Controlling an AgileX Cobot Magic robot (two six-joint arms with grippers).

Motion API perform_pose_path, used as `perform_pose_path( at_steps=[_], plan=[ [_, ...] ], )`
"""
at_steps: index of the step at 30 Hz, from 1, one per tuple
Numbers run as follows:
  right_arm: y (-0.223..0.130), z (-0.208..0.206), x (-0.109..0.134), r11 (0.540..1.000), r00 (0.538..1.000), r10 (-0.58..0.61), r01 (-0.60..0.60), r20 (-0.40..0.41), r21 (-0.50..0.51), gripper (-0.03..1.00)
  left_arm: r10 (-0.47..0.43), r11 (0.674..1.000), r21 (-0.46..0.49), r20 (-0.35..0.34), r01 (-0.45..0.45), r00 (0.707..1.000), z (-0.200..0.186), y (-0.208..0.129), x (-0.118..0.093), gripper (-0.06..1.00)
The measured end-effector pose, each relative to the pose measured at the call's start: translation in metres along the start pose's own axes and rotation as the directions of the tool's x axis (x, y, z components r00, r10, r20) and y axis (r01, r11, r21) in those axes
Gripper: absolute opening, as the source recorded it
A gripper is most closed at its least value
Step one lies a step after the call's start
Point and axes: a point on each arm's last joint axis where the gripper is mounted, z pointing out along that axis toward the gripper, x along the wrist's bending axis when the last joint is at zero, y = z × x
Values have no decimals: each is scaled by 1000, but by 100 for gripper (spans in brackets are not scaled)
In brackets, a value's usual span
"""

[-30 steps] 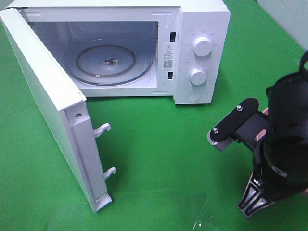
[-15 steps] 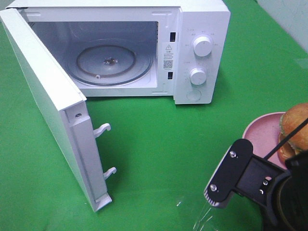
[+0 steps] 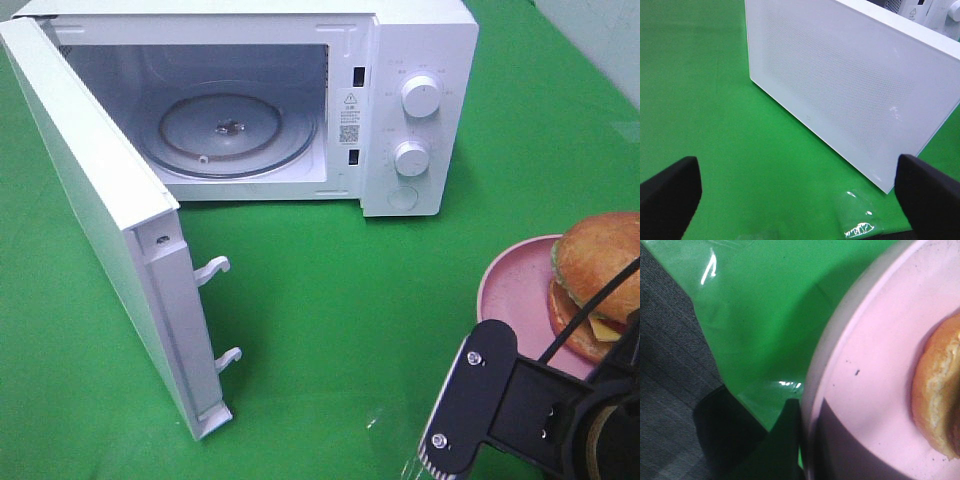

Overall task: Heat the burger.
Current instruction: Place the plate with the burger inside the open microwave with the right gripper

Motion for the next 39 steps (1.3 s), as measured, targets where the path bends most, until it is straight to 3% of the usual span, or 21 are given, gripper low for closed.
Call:
perform_pose_path(
  at_steps=[13,28,39],
  plan=[
    [6,0,-3,966,967,-248,251,53,-56,3,0,1000,0,0,0,1000,0,0,0,96],
    [9,0,-5,937,939,-333,339,83,-79,3,0,1000,0,0,0,1000,0,0,0,96],
    [21,-2,2,845,870,-484,493,93,-208,3,0,1000,0,0,0,1000,0,0,0,96]
  ],
)
